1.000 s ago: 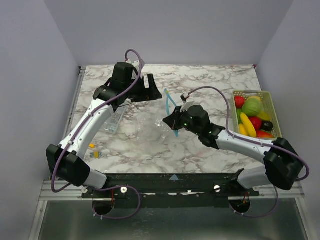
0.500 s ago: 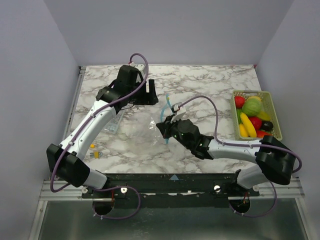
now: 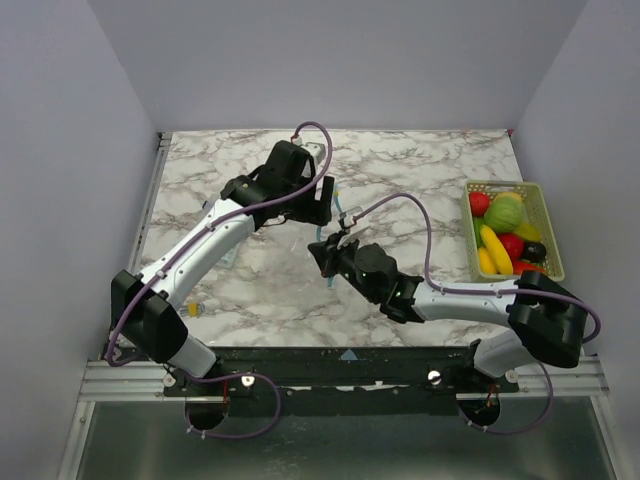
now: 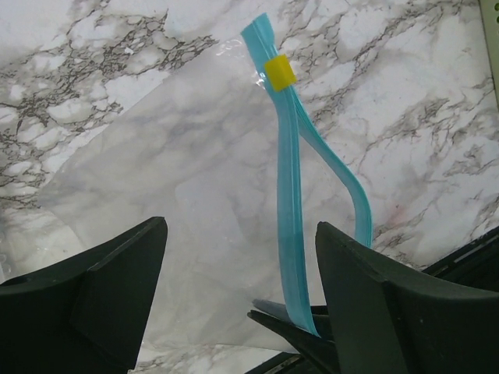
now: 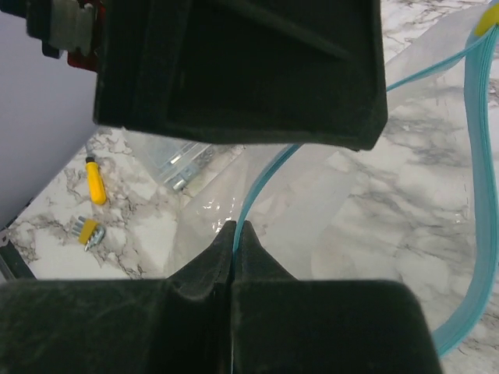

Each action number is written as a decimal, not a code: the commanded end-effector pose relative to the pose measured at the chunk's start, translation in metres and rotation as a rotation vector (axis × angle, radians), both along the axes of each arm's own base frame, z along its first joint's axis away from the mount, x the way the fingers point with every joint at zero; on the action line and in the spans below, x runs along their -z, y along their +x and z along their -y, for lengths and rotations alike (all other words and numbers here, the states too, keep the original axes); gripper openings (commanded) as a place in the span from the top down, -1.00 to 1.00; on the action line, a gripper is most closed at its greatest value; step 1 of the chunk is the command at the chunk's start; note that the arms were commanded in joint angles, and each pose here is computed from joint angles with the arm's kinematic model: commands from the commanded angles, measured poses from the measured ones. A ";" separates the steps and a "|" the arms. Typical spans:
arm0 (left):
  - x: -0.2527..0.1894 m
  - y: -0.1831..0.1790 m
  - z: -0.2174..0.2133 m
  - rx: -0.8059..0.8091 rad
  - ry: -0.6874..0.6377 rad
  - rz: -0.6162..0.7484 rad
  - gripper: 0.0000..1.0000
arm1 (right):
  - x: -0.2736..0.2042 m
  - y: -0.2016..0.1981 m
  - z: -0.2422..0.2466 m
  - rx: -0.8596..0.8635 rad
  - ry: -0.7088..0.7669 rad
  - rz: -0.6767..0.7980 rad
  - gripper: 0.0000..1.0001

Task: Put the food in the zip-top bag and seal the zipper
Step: Open the zipper of the food storage bag at the center of the board.

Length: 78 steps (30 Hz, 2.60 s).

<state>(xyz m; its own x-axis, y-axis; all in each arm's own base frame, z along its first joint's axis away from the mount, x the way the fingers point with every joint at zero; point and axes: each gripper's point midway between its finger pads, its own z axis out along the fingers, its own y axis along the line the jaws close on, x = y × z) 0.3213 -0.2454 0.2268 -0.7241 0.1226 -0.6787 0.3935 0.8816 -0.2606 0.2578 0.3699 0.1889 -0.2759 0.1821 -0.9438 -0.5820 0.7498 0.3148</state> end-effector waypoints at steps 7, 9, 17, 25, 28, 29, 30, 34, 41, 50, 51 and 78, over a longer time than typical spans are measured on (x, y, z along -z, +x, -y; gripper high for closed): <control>0.005 0.003 0.001 0.010 0.115 0.030 -0.14 | -0.013 0.004 -0.013 0.039 -0.012 0.033 0.99; 0.008 0.002 0.000 0.009 0.149 0.043 -0.07 | -0.014 0.002 -0.014 0.050 -0.010 0.032 0.99; 0.002 0.004 -0.008 -0.019 0.178 0.082 1.00 | -0.008 0.002 -0.004 0.120 -0.025 -0.021 0.53; -0.003 0.000 -0.006 -0.016 0.144 0.087 1.00 | -0.012 -0.009 0.031 0.206 -0.046 -0.150 -0.18; -0.003 0.000 -0.005 -0.024 0.133 0.086 1.00 | -0.025 -0.011 0.045 0.286 0.003 -0.234 -0.41; -0.004 -0.001 -0.004 -0.021 0.125 0.085 1.00 | -0.024 -0.012 0.054 0.321 -0.004 -0.262 -0.52; -0.004 -0.002 -0.003 -0.018 0.118 0.084 1.00 | -0.028 -0.013 0.058 0.339 0.002 -0.277 -0.61; -0.005 -0.005 -0.001 -0.008 0.102 0.078 1.00 | -0.044 -0.014 0.073 0.415 0.002 -0.322 -0.82; -0.008 -0.008 0.002 0.006 0.081 0.072 1.00 | -0.066 0.005 0.134 0.667 -0.124 -0.320 -1.00; -0.009 -0.017 0.016 0.067 0.018 0.042 1.00 | -0.079 0.008 0.109 0.394 -0.030 -0.174 -0.86; -0.010 -0.018 0.017 0.072 0.014 0.040 1.00 | -0.076 0.010 0.106 0.391 -0.015 -0.170 -0.85; -0.009 -0.020 0.017 0.088 0.005 0.049 1.00 | -0.052 0.046 0.059 0.197 -0.034 -0.382 -0.09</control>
<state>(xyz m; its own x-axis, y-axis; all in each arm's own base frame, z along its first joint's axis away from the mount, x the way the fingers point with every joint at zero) 0.3008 -0.2661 0.2270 -0.6937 0.2032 -0.6910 0.4856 0.8405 -0.2403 0.3096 0.3099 0.2577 -0.5312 0.3119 -0.7877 -0.2445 0.8338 0.4950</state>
